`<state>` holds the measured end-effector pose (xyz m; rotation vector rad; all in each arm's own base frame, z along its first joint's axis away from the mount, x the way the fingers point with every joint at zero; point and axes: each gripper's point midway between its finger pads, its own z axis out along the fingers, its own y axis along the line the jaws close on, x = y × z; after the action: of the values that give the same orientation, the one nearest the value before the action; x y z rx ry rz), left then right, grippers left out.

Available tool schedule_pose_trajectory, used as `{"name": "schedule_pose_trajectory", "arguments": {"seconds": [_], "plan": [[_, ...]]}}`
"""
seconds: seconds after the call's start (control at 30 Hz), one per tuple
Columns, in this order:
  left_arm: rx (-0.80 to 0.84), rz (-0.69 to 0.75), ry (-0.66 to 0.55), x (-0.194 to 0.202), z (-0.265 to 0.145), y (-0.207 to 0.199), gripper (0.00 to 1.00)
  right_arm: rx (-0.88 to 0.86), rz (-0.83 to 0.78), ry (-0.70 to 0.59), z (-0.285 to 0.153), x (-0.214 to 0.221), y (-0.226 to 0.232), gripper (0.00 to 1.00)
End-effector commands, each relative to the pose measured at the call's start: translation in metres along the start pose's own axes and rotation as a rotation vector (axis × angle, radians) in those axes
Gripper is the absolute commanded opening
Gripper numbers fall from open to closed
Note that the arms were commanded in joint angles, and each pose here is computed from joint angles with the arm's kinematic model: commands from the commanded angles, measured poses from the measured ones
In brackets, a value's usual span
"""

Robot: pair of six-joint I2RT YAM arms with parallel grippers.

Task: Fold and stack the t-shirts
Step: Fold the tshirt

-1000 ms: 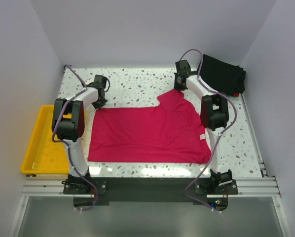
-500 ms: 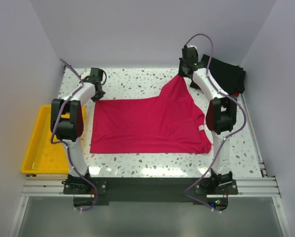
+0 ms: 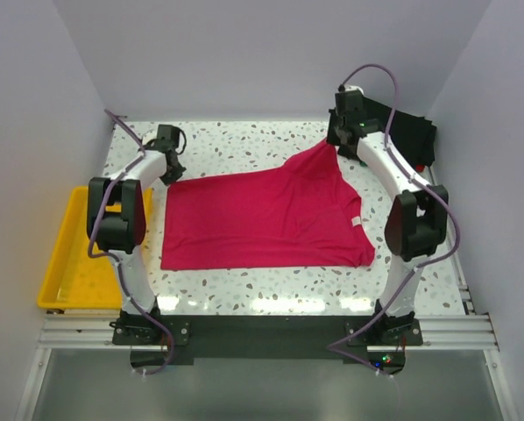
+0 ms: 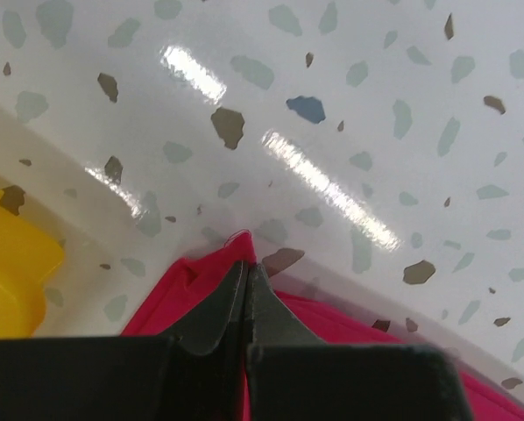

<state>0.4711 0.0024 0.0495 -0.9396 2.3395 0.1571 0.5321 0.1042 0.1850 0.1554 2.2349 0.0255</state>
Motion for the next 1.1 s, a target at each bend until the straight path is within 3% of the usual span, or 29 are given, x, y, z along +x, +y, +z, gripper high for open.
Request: {"name": "schedule_pose_trajectory", "arguments": {"seconds": [0.0, 0.23, 0.47, 0.6, 1.07], "plan": [[0.051, -0.041, -0.035, -0.01, -0.019, 0.002, 0.0, 0.016, 0.057, -0.072, -0.032, -0.008, -0.012, 0.0], [0.06, -0.097, -0.042, 0.004, -0.039, 0.022, 0.0, 0.02, 0.159, -0.054, -0.083, 0.035, -0.029, 0.0], [0.095, -0.149, -0.047, 0.02, -0.051, 0.036, 0.0, 0.017, 0.183, 0.026, -0.107, 0.101, -0.044, 0.0], [0.108, -0.166, -0.027, 0.036, -0.05, 0.043, 0.0, -0.016, 0.196, 0.019, -0.127, 0.117, -0.049, 0.0], [0.139, -0.17, -0.056, 0.044, -0.072, 0.061, 0.0, -0.062, 0.198, 0.085, -0.14, 0.166, -0.053, 0.0]]}}
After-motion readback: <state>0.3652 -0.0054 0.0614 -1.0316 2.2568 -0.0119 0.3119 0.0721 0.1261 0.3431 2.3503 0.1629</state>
